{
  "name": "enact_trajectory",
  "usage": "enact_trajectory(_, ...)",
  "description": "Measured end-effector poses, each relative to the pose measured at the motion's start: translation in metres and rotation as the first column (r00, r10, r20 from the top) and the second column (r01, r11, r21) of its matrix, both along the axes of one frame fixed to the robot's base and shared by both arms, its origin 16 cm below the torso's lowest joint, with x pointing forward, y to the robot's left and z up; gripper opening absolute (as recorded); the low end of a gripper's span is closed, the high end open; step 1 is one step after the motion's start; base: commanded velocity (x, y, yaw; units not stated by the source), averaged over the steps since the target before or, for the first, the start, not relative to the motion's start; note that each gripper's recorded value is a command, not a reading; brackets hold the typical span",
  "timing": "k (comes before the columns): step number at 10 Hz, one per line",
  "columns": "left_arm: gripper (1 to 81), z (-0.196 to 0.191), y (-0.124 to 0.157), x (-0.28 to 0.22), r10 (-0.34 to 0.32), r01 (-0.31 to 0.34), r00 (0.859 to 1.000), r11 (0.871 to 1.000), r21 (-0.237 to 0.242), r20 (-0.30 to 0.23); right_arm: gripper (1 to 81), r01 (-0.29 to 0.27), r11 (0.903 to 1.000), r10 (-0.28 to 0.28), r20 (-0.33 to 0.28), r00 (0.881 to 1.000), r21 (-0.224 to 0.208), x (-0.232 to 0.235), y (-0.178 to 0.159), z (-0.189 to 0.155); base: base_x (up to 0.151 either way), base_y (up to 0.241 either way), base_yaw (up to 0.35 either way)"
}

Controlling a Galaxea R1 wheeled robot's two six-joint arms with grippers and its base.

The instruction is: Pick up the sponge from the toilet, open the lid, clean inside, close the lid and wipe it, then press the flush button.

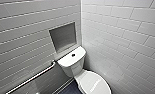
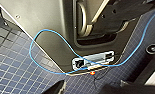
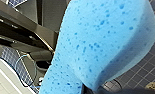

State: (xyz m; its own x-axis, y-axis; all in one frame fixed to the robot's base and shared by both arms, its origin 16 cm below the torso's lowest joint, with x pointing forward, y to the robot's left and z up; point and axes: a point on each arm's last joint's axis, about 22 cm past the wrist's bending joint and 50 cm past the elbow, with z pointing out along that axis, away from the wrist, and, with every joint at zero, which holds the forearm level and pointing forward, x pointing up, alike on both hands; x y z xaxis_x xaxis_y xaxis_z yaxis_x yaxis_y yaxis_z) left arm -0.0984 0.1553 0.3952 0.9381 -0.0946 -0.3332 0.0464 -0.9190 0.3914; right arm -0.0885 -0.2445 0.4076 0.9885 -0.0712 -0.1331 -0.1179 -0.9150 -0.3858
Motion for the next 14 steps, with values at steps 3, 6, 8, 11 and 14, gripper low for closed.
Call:
enact_trajectory(3, 81.1, 0.007, -0.006, 0.003, -0.001, 0.001, 0.999, 1.000, 0.006, 0.054, 1.0, -0.046, 0.9989, 0.046, 0.040, 0.998, -0.005, -0.010, 0.022, 0.003, 0.000, 0.000, 0.000)
enact_trajectory(6, 81.1, 0.019, -0.006, -0.018, -0.001, 0.001, 0.999, 1.000, 0.007, 0.038, 1.0, -0.082, 0.9957, 0.083, 0.018, 0.996, -0.044, -0.038, 0.016, 0.009, 0.000, 0.000, 0.000)
enact_trajectory(8, 81.1, 0.024, 0.002, -0.035, 0.003, -0.004, 0.999, 1.000, 0.027, 0.033, 1.0, -0.084, 0.9958, 0.084, -0.004, 0.996, -0.035, -0.057, 0.025, 0.017, 0.000, 0.000, 0.000)
enact_trajectory(11, 81.1, 0.023, 0.014, -0.027, 0.003, -0.008, 0.996, 0.999, 0.054, 0.090, 1.0, -0.090, 0.9944, 0.092, 0.042, 0.995, -0.055, -0.050, 0.014, 0.018, 0.000, 0.000, 0.000)
enact_trajectory(14, 81.1, 0.026, 0.012, -0.024, 0.003, -0.011, 0.989, 0.999, 0.050, 0.149, 1.0, -0.087, 0.9944, 0.093, 0.099, 0.991, -0.060, -0.049, 0.015, 0.021, 0.000, 0.000, 0.000)
